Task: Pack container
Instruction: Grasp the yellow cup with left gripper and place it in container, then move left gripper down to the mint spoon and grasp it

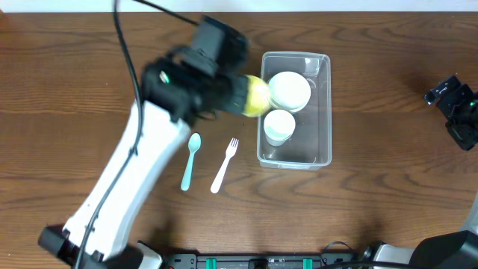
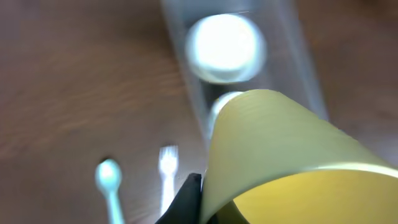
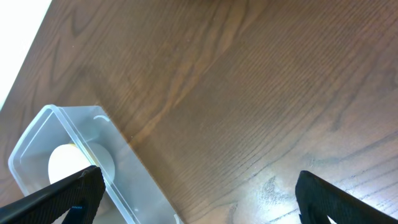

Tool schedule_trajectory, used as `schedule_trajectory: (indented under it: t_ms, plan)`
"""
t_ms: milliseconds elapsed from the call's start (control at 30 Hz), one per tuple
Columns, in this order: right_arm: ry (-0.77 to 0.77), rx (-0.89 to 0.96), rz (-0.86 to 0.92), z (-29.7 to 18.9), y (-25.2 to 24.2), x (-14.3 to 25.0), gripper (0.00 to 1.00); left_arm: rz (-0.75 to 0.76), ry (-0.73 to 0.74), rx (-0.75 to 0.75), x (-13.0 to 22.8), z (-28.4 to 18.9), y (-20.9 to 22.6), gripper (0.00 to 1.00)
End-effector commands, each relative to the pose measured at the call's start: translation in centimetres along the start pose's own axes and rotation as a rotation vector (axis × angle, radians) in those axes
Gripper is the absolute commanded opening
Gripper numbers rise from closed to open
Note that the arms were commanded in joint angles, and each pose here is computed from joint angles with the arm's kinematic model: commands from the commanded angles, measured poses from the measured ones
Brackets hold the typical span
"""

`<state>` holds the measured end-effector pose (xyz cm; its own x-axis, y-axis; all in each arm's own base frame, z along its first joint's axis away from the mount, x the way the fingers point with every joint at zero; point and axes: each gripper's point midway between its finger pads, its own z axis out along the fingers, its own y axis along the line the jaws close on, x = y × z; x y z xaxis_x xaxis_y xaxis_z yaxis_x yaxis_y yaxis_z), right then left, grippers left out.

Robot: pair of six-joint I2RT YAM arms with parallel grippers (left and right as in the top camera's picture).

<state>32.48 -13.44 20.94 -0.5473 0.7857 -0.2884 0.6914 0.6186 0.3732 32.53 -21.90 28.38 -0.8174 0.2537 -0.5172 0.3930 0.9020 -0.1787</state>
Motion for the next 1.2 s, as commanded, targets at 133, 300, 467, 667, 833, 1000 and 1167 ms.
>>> schedule_trajectory:
  t_ms: [133,300,467,667,833,1000,1167]
  plan:
    - [-0.001,0.001,0.012,0.0,-0.1,-0.1,0.99,0.138,0.127,0.002,2.3,6.3,-4.1,0.06]
    - [-0.001,0.001,0.012,0.0,-0.1,-0.1,0.99,0.132,0.233,-0.120,3.6,12.2,-2.0,0.06]
    - [-0.001,0.001,0.012,0.0,-0.1,-0.1,0.99,0.126,0.312,-0.158,5.0,16.8,-0.9,0.06]
    - [-0.001,0.001,0.012,0.0,-0.1,-0.1,0.99,0.124,0.338,-0.167,5.3,16.7,-0.7,0.98]
    - [-0.001,0.001,0.012,0.0,-0.1,-0.1,0.99,0.099,0.248,-0.153,2.2,11.1,-0.7,0.98]
    - [-0.001,0.001,0.012,0.0,-0.1,-0.1,0.99,0.039,0.165,-0.174,0.9,4.7,1.8,0.98]
    - [-0.001,0.001,0.011,0.0,-0.1,-0.1,0.99,-0.055,0.244,-0.320,3.3,1.1,7.9,0.98]
